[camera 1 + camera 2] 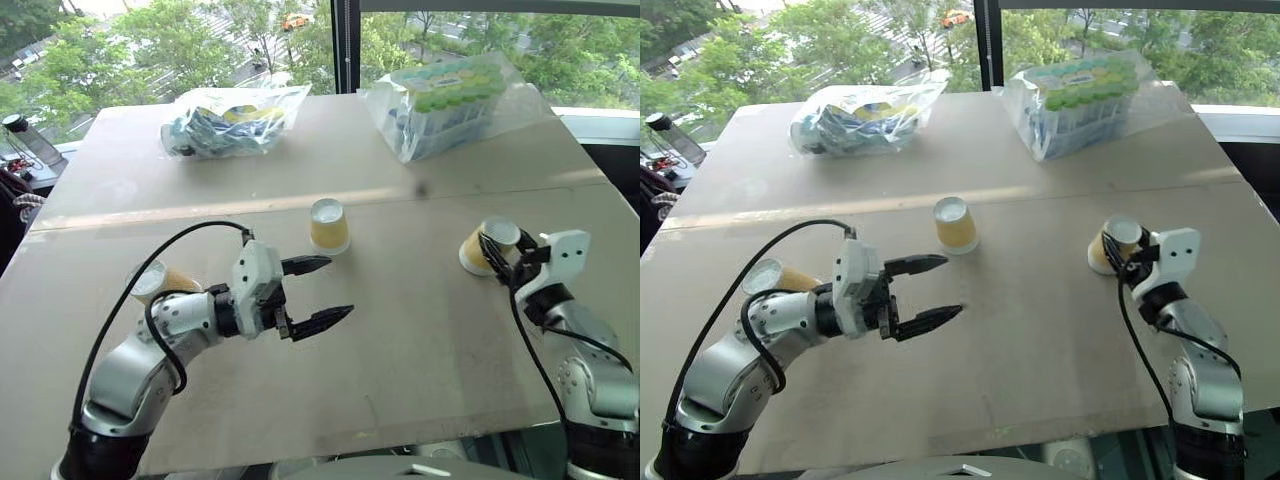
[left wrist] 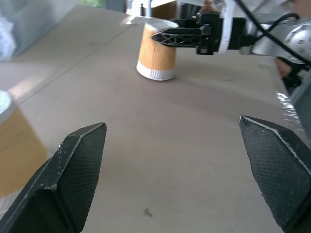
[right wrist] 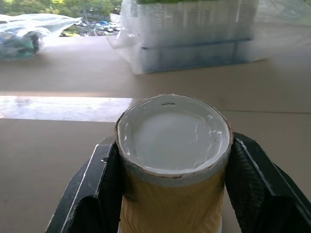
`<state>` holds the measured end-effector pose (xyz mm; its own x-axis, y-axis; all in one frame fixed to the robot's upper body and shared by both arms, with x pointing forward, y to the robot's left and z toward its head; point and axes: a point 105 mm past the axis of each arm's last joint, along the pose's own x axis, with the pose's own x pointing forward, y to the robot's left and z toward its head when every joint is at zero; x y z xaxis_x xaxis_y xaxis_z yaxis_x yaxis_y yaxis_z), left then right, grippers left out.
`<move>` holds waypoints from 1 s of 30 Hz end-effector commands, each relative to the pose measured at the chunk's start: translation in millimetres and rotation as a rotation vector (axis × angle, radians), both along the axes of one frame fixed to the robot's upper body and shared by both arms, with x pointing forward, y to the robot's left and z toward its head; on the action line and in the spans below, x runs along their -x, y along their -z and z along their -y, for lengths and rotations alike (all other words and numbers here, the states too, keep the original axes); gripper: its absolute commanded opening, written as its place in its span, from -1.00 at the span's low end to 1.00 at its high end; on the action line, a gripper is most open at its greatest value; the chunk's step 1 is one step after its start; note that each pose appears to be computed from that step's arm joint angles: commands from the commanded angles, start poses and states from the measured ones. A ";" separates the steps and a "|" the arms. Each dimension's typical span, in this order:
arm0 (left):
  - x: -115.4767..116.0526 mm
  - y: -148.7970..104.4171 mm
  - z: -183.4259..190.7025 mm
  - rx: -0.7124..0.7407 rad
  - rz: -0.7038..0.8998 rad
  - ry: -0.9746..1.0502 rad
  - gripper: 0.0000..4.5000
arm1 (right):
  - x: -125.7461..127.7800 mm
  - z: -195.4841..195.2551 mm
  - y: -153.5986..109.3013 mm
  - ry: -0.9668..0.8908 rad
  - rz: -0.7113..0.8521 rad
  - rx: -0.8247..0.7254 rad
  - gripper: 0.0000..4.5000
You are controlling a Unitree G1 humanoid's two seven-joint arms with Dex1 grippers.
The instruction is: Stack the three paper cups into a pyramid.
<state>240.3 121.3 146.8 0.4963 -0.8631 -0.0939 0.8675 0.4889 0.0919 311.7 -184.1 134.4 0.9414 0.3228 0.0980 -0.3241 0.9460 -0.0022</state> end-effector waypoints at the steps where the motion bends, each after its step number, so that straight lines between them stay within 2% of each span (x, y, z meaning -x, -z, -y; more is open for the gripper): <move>1: -1.8 -1.7 -5.1 0.017 0.033 -0.154 1.00 | -13.4 -30.3 -9.9 -0.107 0.017 -0.021 -0.05; 4: -2.7 12.7 -12.4 0.000 0.024 -0.321 1.00 | -29.7 -70.8 -14.5 -0.242 0.011 -0.025 -0.05; 10: 2.3 10.8 -15.4 0.067 0.052 -0.476 1.00 | -47.4 -112.9 -11.8 -0.369 -0.016 0.038 -0.05; 19: 7.6 13.3 -16.8 0.070 0.060 -0.505 1.00 | -47.3 -138.3 -7.7 -0.439 -0.032 0.059 -0.05; 30: 8.2 9.7 -12.8 0.090 0.085 -0.470 1.00 | -40.5 -150.7 -8.3 -0.489 -0.008 0.092 -0.05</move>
